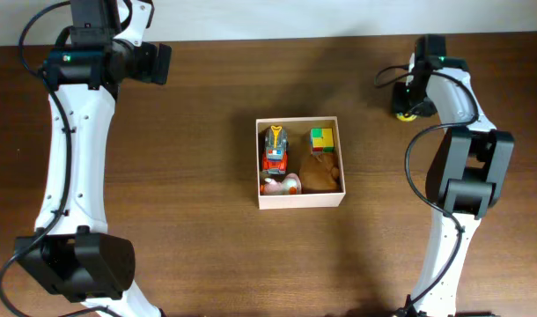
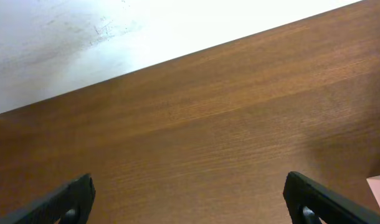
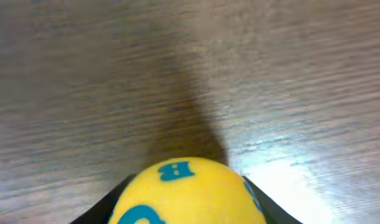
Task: Pack container
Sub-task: 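Lift the yellow ball with the right gripper and carry it over the box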
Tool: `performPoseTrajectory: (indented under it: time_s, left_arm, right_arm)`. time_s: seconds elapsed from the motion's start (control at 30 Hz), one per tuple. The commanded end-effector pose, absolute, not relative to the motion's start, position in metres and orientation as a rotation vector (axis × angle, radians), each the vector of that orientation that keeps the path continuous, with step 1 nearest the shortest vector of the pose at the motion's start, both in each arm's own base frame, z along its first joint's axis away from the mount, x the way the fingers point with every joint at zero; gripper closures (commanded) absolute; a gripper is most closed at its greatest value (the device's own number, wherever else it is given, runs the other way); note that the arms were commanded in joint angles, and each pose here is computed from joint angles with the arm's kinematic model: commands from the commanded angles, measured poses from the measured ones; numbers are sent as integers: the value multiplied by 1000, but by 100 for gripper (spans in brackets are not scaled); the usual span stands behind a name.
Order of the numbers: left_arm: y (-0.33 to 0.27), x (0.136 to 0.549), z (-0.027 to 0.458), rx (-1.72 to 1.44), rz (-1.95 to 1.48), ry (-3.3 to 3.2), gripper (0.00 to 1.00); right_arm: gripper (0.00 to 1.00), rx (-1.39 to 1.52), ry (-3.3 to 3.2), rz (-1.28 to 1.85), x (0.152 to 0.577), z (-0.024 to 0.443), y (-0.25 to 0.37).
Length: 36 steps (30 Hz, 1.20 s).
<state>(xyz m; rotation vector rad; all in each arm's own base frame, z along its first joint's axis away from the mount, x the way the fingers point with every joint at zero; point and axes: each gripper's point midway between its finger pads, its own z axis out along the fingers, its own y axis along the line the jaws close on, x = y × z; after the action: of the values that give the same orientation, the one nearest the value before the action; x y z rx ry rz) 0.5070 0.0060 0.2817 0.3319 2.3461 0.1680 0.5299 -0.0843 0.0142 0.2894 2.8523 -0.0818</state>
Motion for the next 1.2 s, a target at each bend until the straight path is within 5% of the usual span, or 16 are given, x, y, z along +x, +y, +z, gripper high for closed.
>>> performPoseTrajectory:
  time_s: [0.0,0.33,0.63,0.73,1.17]
  left_arm:
    - [5,508,292,317,169,2323,1]
    - [5,508,292,317,169,2323,1]
    - [5,508,292,317,169,2323,1]
    - [5,508,292,317,169,2323,1]
    - [5,508,292,318,169,2322,1]
  right_arm:
    - [52,290,2793,-100,547,37,-88]
    - [51,212,2726,-86,563,108,-59]
    - [47,-13,2680,79,542,200,39]
    - [56,-79,2675,128,528,220,66]
    - [64,-265,2803,201,478,215,131]
